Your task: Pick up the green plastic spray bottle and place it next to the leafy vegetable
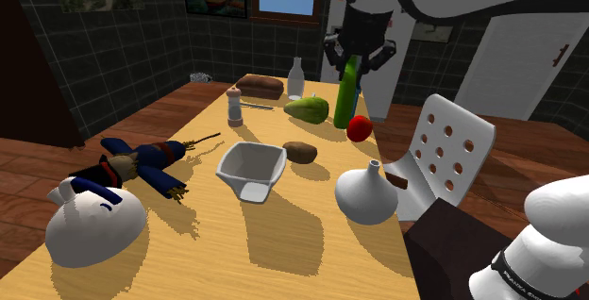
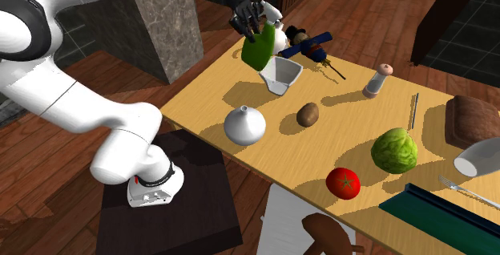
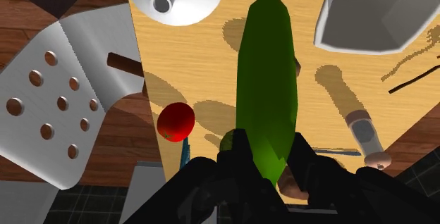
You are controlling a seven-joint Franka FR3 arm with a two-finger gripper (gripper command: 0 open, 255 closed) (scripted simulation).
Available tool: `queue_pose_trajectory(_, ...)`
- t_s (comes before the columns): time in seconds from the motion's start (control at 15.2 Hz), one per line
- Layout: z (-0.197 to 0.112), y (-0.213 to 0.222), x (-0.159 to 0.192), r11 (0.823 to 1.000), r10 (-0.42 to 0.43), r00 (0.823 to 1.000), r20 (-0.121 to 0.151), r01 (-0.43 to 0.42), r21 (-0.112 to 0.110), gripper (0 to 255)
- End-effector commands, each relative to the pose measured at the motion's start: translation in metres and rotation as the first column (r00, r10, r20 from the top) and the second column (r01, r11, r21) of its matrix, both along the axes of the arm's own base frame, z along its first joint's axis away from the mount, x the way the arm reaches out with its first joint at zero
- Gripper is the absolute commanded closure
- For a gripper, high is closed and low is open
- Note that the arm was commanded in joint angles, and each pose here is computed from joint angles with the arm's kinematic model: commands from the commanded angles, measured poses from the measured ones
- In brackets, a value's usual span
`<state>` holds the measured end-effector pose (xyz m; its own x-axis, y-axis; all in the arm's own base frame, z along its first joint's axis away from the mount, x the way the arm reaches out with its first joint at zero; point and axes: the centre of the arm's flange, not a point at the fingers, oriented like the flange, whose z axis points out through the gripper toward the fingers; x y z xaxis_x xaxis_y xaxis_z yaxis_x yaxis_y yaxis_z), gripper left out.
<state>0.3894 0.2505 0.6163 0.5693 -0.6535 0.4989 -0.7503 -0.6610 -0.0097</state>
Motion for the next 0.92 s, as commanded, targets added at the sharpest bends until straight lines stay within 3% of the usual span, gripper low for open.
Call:
queue_pose_trajectory(0.0,0.005,-0.01,0.007,1.0,0.0,1.0,0.0,0.0,0.0,255)
queue_pose_trajectory(0.86,0.005,-0.146,0.111,1.0,0.0,1.0,0.0,0.0,0.0,255)
